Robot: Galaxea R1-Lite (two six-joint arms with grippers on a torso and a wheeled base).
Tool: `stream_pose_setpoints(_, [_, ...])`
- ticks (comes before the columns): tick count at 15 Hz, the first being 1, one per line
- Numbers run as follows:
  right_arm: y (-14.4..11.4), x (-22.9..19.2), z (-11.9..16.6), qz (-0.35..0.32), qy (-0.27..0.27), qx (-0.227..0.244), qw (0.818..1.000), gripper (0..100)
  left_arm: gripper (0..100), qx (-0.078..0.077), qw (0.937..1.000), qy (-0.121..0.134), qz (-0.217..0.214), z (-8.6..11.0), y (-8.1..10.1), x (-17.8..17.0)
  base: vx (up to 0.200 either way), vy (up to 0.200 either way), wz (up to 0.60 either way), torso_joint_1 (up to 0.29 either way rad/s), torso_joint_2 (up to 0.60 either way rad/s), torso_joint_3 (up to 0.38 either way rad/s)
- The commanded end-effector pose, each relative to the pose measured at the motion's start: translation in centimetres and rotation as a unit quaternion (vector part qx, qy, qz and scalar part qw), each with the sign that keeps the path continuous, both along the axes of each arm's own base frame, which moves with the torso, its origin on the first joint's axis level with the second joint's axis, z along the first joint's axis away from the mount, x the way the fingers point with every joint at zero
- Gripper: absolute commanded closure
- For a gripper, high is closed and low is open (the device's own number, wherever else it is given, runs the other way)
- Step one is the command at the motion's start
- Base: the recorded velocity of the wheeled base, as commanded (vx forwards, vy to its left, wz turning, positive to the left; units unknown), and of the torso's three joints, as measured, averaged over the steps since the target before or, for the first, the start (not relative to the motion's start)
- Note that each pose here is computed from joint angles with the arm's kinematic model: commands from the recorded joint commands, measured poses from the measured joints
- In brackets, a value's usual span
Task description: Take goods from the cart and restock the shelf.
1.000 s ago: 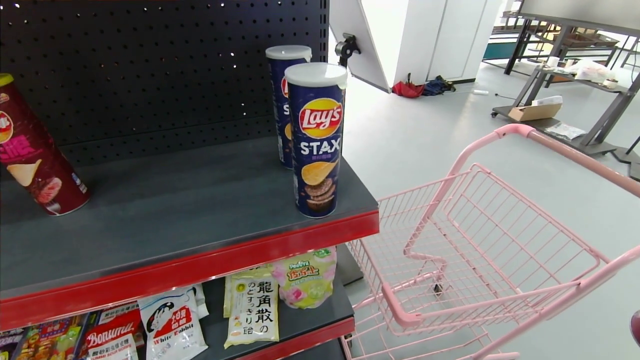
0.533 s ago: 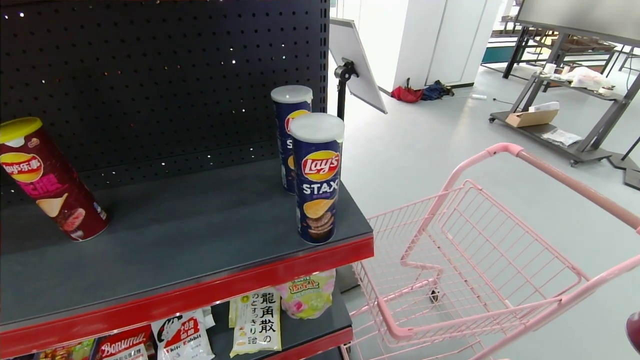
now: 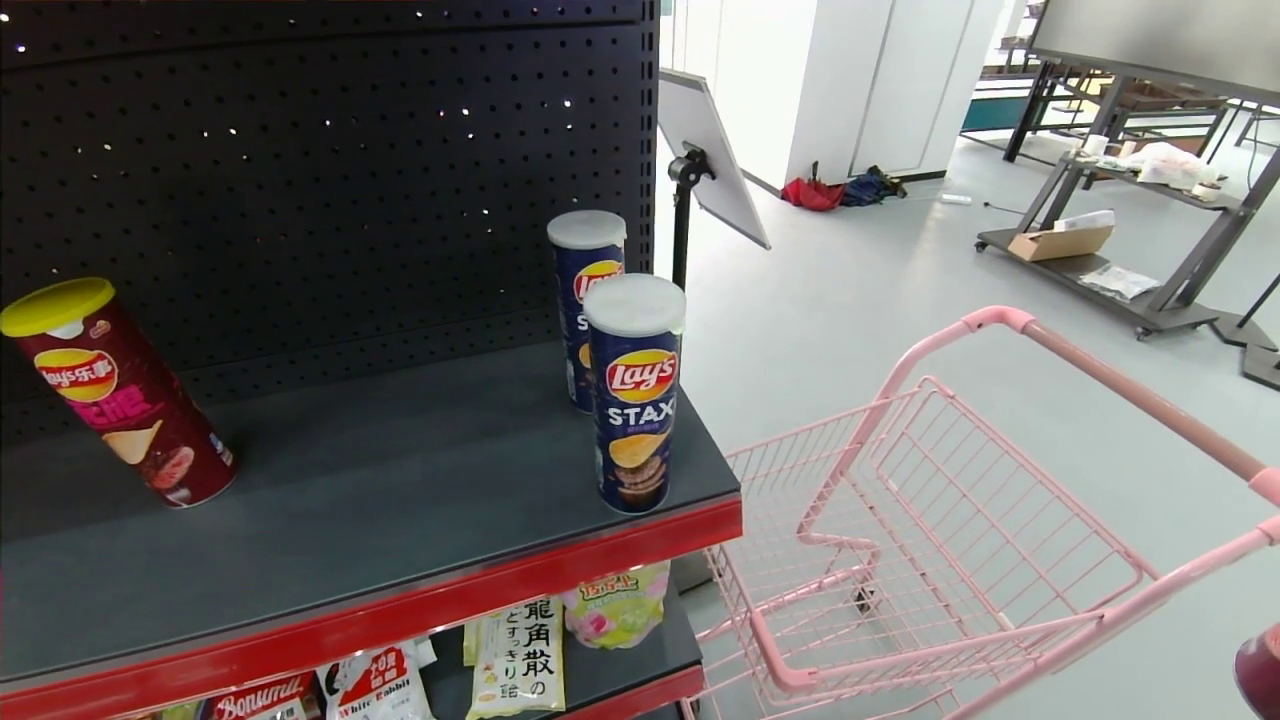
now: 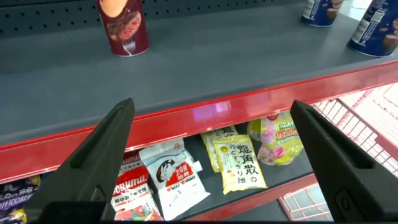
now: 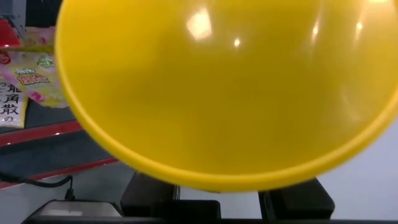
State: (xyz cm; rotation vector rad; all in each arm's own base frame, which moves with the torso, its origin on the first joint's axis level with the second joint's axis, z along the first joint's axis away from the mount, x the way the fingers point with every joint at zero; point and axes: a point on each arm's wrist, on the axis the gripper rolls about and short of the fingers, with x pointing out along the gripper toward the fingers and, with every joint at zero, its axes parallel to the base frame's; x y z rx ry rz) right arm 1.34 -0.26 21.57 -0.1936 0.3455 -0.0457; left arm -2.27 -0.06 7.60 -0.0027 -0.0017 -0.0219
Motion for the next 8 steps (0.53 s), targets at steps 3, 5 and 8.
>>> stream_pose_setpoints(3, [0.01,0.13,-0.51,-0.001,0.009,-0.002,1.000,100,0,0.000,1.0000,-0.001,0.000,0.02,0.00,-0.01,0.000,0.000,0.60,0.010,-0.02,-0.014])
stream_pose_setpoints(5, [0.00,0.06,-0.67,-0.001,0.010,-0.002,1.000,100,0,0.000,1.0000,0.000,0.000,-0.02,0.00,0.00,0.000,0.000,0.60,0.010,0.00,0.000])
stream_pose_setpoints(8, [0.01,0.16,-1.04,-0.001,0.012,-0.003,1.000,100,0,0.000,1.0000,-0.001,0.000,0.02,0.00,-0.01,0.000,0.000,0.40,0.005,0.00,0.000])
